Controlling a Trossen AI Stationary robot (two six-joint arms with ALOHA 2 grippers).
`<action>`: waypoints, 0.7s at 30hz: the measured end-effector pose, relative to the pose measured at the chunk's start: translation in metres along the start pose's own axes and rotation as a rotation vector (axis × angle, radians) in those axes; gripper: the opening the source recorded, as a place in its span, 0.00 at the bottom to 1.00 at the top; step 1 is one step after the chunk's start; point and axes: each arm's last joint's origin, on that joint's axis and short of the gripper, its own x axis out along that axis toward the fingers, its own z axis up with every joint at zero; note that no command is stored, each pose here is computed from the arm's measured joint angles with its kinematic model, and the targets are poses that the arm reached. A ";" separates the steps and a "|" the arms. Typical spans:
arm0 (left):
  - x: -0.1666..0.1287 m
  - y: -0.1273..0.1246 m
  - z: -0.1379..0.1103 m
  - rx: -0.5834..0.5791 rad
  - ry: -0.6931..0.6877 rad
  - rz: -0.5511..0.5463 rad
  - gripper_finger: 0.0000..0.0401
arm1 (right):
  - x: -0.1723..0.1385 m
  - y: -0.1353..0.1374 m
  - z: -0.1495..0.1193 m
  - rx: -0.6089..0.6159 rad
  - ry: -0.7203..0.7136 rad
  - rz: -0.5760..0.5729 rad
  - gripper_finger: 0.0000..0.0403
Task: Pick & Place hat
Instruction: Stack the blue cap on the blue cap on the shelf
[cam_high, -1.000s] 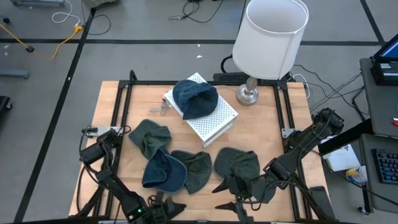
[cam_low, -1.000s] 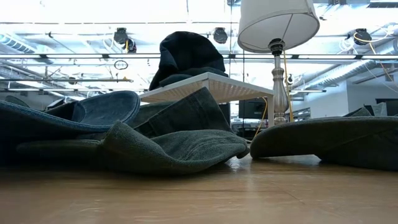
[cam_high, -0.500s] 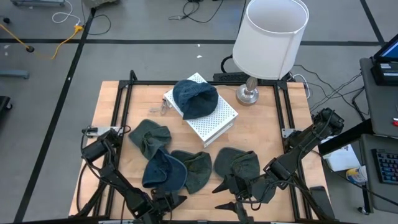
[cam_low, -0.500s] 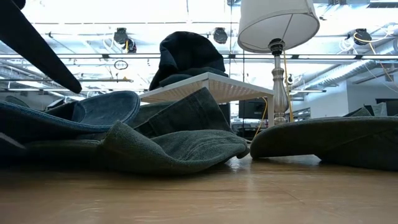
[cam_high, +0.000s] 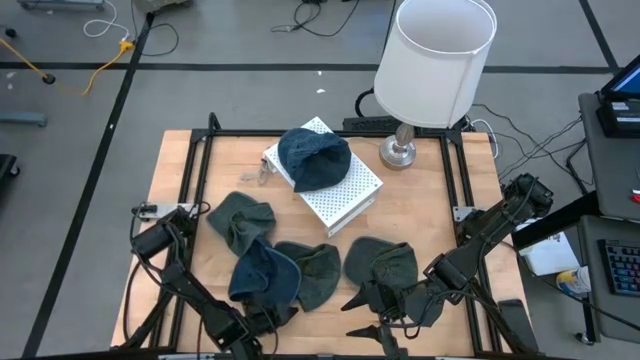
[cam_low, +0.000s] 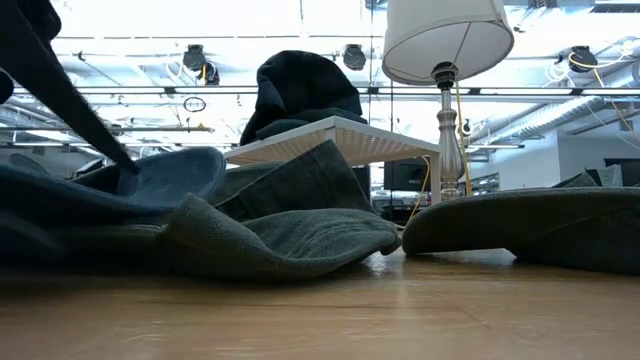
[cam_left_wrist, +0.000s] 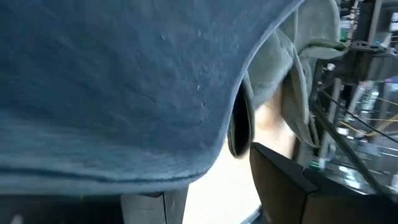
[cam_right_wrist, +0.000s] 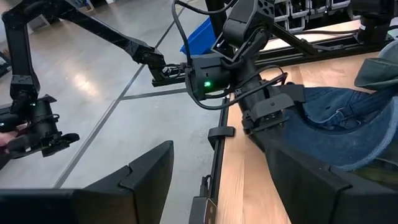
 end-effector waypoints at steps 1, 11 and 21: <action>0.000 0.000 0.002 0.008 -0.010 0.009 0.42 | 0.000 0.000 0.000 0.000 0.000 0.000 0.62; -0.021 -0.012 0.027 0.169 -0.110 0.128 0.42 | 0.000 0.000 0.000 0.001 0.001 0.000 0.62; -0.026 -0.032 0.044 0.206 -0.185 0.162 0.42 | 0.000 0.000 0.000 0.080 -0.001 0.004 0.62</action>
